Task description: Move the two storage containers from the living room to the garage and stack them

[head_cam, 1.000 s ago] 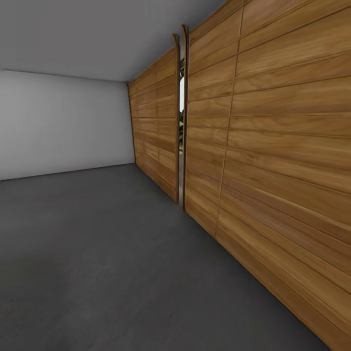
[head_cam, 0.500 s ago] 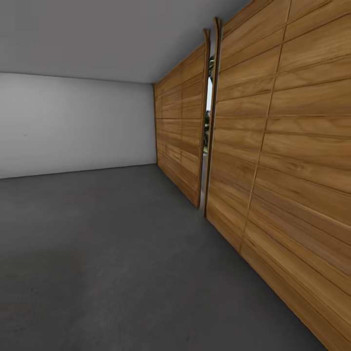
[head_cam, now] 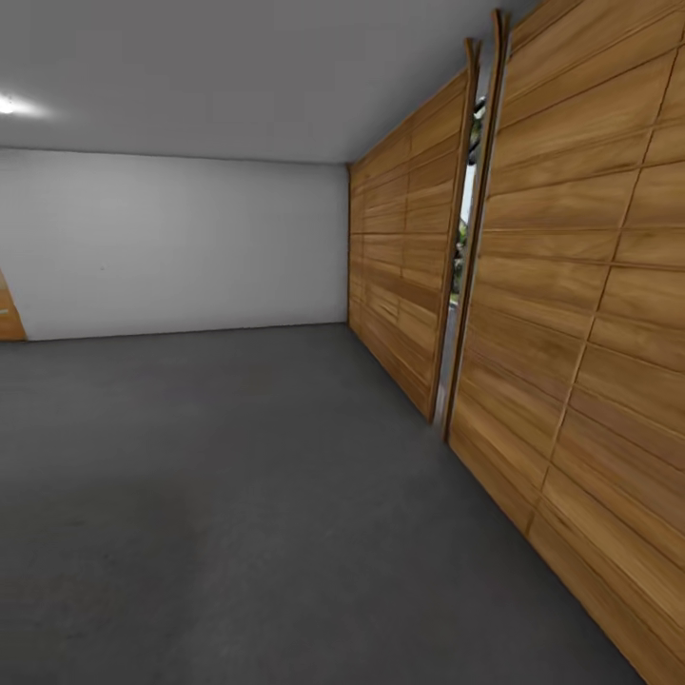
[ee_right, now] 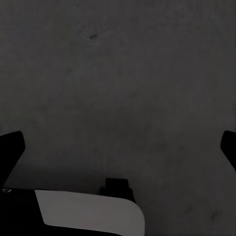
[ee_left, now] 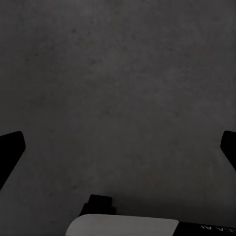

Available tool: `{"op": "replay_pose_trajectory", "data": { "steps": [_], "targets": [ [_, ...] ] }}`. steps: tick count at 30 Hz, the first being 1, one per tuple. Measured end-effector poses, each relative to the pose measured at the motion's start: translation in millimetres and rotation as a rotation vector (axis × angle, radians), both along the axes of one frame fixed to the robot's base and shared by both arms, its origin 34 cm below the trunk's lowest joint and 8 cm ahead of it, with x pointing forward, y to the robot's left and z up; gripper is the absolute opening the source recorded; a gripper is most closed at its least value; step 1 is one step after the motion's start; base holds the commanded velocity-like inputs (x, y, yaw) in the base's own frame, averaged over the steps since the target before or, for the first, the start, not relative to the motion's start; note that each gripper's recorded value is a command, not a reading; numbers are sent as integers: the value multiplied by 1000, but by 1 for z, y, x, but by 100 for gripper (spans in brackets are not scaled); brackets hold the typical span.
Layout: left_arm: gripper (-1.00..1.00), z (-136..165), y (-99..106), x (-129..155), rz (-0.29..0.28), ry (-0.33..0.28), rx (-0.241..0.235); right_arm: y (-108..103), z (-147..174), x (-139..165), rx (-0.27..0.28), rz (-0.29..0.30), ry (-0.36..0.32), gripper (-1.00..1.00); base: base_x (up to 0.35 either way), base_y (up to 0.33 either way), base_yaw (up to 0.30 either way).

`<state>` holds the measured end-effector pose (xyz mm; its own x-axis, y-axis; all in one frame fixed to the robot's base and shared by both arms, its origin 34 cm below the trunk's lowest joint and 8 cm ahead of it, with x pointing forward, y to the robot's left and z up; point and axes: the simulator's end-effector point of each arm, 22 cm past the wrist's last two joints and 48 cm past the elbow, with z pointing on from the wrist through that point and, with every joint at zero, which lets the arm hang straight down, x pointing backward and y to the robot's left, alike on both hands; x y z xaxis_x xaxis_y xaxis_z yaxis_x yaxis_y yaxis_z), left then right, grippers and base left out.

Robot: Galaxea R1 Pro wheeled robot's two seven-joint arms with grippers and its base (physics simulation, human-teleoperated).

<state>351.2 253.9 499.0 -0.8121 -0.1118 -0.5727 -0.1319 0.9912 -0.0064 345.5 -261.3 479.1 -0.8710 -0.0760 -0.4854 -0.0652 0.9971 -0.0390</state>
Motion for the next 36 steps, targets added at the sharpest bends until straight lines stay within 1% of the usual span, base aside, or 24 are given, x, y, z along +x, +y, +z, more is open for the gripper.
{"op": "replay_pose_trajectory", "data": {
  "steps": [29,36],
  "targets": [
    [100,2,-1,3,0,-9,-1,0,2,4,0,1,-11,100,327,0,290],
    [100,2,0,4,0,-11,-1,0,3,5,0,1,-13,100,327,0,242]
  ]
}}
